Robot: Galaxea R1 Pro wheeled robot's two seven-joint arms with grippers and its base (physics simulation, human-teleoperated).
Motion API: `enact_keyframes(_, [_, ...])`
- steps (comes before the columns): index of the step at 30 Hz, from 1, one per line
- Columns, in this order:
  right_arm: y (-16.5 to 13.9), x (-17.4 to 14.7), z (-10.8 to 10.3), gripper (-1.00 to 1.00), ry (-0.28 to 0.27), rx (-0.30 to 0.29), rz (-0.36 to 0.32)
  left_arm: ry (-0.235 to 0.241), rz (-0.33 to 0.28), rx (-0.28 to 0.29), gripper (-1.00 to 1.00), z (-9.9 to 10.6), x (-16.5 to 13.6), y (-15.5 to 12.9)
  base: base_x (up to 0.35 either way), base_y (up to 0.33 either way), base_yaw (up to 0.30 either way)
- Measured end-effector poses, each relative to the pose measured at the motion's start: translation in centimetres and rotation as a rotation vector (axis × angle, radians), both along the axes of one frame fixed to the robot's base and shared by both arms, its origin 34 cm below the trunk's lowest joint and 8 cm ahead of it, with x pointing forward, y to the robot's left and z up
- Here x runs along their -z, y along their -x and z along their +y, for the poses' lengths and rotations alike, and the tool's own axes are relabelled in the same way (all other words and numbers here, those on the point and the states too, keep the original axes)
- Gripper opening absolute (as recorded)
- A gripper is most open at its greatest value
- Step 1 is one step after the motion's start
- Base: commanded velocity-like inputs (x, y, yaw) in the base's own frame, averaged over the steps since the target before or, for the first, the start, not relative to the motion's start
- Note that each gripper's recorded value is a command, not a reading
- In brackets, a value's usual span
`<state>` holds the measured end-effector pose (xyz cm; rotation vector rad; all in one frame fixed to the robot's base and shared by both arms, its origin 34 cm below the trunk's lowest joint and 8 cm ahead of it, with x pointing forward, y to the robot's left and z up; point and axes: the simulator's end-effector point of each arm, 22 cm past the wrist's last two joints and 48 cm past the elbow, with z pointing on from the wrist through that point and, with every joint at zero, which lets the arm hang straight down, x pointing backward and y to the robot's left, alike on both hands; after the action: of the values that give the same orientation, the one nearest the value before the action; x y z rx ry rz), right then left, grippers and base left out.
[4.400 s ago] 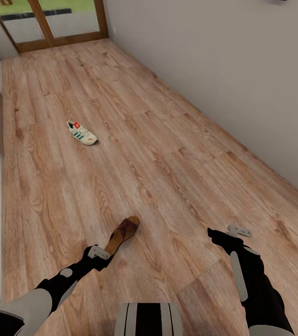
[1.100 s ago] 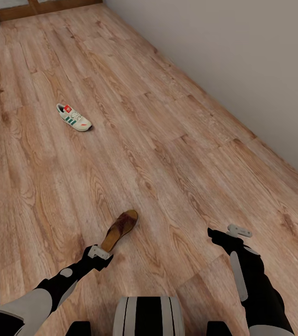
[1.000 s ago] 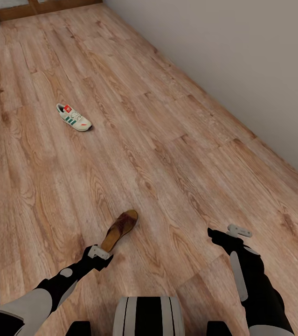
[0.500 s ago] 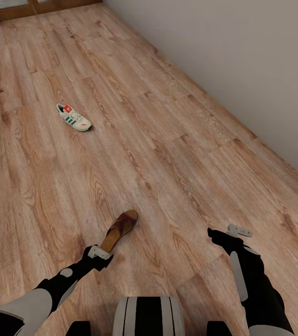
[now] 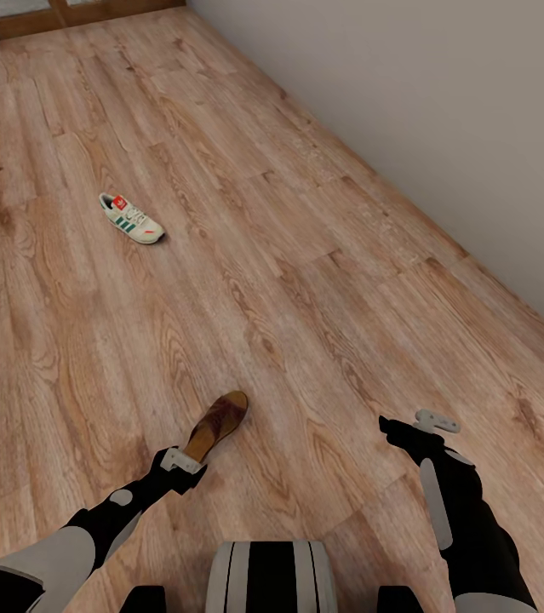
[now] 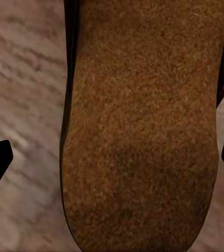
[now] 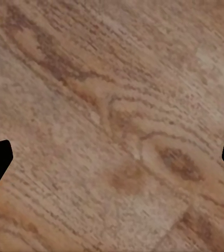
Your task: Pick up the two gym shoes and the two sandals from the corridor floor and place them onto the hallstand (shoe rack) in the corridor, making sure they are on the rack and not on the floor. Arrange them so the two gym shoes are next to each other and the two sandals are next to each other.
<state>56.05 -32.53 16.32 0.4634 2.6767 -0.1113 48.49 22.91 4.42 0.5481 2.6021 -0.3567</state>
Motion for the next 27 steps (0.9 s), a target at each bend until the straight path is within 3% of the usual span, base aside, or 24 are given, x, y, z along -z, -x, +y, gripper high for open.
enact_keyframes(27, [0.58, 0.84, 0.0, 1.0, 0.0, 0.0, 0.017, 0.0, 0.017, 0.0, 1.0, 0.0, 0.72, 0.79, 0.0, 0.0, 0.0])
